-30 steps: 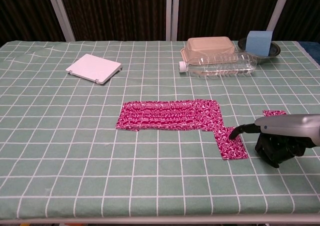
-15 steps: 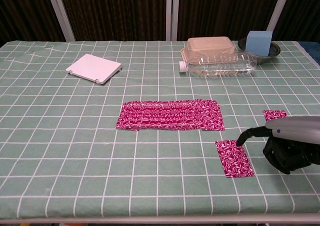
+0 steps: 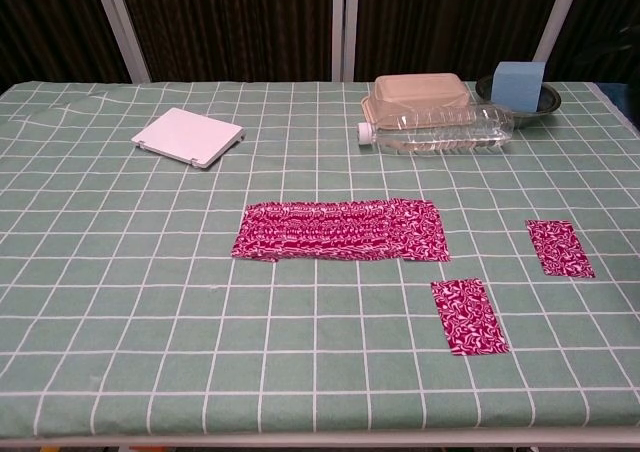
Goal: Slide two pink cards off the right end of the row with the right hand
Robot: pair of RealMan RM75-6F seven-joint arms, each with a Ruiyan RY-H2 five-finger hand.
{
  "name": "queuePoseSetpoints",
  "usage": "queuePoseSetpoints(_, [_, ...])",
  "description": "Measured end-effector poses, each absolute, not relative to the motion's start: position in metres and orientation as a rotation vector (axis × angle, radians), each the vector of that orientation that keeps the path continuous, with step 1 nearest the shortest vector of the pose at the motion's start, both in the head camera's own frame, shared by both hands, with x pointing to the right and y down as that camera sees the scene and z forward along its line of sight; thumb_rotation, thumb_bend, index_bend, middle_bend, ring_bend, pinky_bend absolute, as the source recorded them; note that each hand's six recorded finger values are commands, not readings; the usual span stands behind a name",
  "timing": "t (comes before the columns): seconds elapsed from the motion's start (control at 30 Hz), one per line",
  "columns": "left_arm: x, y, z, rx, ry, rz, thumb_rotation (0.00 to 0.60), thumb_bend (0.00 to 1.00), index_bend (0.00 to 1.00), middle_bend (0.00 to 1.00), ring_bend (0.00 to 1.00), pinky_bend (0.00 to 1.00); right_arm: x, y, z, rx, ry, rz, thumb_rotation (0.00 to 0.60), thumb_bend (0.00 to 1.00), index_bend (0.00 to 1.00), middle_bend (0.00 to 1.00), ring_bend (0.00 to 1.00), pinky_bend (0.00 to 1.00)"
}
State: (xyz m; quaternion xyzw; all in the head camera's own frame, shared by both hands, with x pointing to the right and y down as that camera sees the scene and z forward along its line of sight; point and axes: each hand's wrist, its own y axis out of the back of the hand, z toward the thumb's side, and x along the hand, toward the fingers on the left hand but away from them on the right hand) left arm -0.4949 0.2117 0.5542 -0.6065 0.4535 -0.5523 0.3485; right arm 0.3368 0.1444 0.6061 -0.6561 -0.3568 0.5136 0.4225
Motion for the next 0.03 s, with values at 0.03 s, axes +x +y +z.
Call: queuePoseSetpoints(0.03, [-0.494,0.2112,0.5546,-1.574,1.174,-1.429,0.6,0.19,0.1,0.1,0.04,0.15,0.3512,0.1452,0.6019,-1.585,-0.904,1.298,0.6,0.08,0.01,0.06,0.02,0.16])
